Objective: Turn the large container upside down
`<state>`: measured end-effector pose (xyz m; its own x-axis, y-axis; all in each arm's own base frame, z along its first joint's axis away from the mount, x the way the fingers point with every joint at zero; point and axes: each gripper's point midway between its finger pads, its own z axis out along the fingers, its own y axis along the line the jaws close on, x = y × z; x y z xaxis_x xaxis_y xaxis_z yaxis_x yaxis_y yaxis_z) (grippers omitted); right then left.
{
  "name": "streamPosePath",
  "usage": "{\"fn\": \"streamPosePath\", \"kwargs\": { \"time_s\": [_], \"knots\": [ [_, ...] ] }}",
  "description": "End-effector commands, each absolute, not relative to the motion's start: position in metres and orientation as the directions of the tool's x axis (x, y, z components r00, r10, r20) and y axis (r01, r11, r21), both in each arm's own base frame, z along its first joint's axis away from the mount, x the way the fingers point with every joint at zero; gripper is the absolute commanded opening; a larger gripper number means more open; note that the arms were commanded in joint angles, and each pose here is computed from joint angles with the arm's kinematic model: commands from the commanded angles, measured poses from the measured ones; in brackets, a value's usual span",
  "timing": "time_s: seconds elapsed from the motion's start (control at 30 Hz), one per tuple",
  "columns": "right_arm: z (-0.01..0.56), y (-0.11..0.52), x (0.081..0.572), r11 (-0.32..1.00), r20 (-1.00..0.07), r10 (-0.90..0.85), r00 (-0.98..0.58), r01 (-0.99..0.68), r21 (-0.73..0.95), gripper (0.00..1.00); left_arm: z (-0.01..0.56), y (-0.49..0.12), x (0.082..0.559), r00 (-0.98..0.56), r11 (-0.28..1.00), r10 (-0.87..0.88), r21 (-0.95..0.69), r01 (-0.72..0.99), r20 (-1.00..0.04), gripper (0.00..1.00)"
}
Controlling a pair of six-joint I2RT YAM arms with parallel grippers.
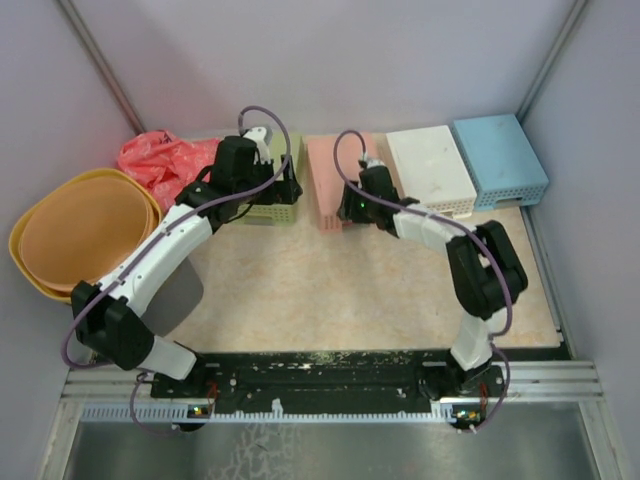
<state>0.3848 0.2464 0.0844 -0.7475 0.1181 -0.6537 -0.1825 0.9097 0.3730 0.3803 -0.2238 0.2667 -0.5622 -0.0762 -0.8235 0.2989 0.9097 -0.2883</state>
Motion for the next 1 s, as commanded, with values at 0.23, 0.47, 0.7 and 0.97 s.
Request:
{"fn": "streamPosePath", "kwargs": {
  "time_s": [0.23, 0.47, 0.7, 0.97],
  "knots": [
    [0.146, 0.286, 0.490, 0.873, -0.784, 0.200, -0.588, -0.257, 0.415, 0.50, 0.192, -0.185, 0.358, -0.700, 0.975, -0.026, -0.173, 0.140, -0.713, 1.00],
    [0.170, 0.247, 0.435, 0.892, -0.812, 0.189, -0.551, -0.250, 0.377, 0.51, 0.147, -0.193, 0.364, -0.776, 0.963, -0.022, -0.222, 0.154, -0.630, 0.95],
    [0.174, 0.186, 0.364, 0.934, -0.807, 0.174, -0.565, -0.165, 0.317, 0.52, 0.117, -0.214, 0.402, -0.791, 0.952, -0.028, -0.257, 0.165, -0.611, 0.93],
    [0.165, 0.124, 0.349, 0.949, -0.784, 0.258, -0.564, -0.006, 0.316, 0.54, 0.130, -0.248, 0.458, -0.741, 0.919, -0.020, -0.303, 0.251, -0.672, 0.94]
  ]
}}
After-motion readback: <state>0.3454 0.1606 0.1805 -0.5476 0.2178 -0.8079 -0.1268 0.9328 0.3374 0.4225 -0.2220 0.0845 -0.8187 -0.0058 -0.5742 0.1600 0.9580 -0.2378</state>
